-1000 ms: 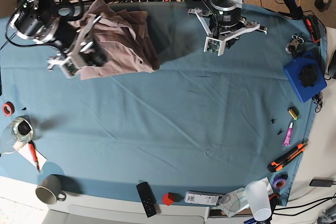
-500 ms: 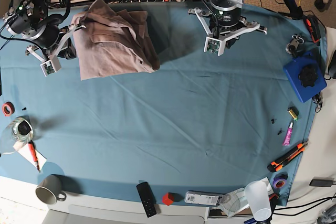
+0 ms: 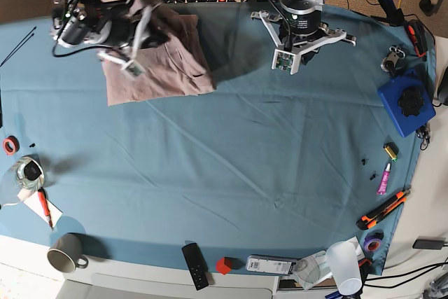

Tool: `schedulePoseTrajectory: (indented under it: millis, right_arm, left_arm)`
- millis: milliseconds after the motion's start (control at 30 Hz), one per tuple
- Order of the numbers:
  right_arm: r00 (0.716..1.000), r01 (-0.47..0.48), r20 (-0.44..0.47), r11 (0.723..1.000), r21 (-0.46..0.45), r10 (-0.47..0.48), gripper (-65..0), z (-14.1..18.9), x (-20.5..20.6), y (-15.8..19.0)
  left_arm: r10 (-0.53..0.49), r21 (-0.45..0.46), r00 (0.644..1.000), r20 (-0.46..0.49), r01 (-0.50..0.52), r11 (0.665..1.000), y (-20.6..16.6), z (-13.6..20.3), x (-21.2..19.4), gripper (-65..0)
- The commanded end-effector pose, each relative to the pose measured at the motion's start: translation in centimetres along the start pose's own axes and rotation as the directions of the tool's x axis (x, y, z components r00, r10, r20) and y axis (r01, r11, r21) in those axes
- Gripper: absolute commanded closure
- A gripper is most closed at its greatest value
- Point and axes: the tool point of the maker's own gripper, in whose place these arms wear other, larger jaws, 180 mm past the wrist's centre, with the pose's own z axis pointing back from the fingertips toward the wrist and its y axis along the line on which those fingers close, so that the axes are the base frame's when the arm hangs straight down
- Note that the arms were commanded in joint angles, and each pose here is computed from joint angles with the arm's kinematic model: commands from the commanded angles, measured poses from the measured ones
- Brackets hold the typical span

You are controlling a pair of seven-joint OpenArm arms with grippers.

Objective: Fold the T-shirt properly
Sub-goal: 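Press and smooth the folded stack with the right gripper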

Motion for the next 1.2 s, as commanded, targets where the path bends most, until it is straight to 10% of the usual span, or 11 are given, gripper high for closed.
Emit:
schedulePoseTrajectory:
  millis: [0, 300, 500, 967, 1167]
  right_arm:
    - [0.997, -0.058, 0.059, 0.998, 0.024, 0.056, 0.0, 0.7, 1.6, 0.9]
    - [0.978, -0.18, 0.096, 0.981, -0.072, 0.187, 0.0, 1.6, 3.4, 0.5]
    - [0.989, -0.048, 0.125, 0.971, -0.233, 0.079, 0.0, 1.3, 4.4, -4.4]
    - [0.989, 0.144, -0.019, 0.973, -0.181, -0.15, 0.0, -2.0, 1.7, -10.4]
    - [0.985, 0.114, 0.153, 0.968, -0.225, -0.081, 0.0, 2.0, 6.1, -10.8]
  left_arm:
    - [0.016, 0.01, 0.999, 0.029, -0.016, 1.0, 0.3, 0.4, 0.7, 0.0]
    - [0.015, 0.01, 0.999, 0.031, -0.016, 1.0, 0.3, 0.4, 0.7, 0.0]
    - [0.015, 0.01, 0.999, 0.032, -0.015, 1.0, 0.3, 0.4, 0.8, 0.0]
    - [0.016, 0.047, 0.994, 0.108, -0.021, 0.999, 1.6, 0.1, 2.1, 0.0]
    - [0.051, 0.144, 0.994, 0.096, -0.065, 0.987, 7.2, -1.8, 0.4, 0.0]
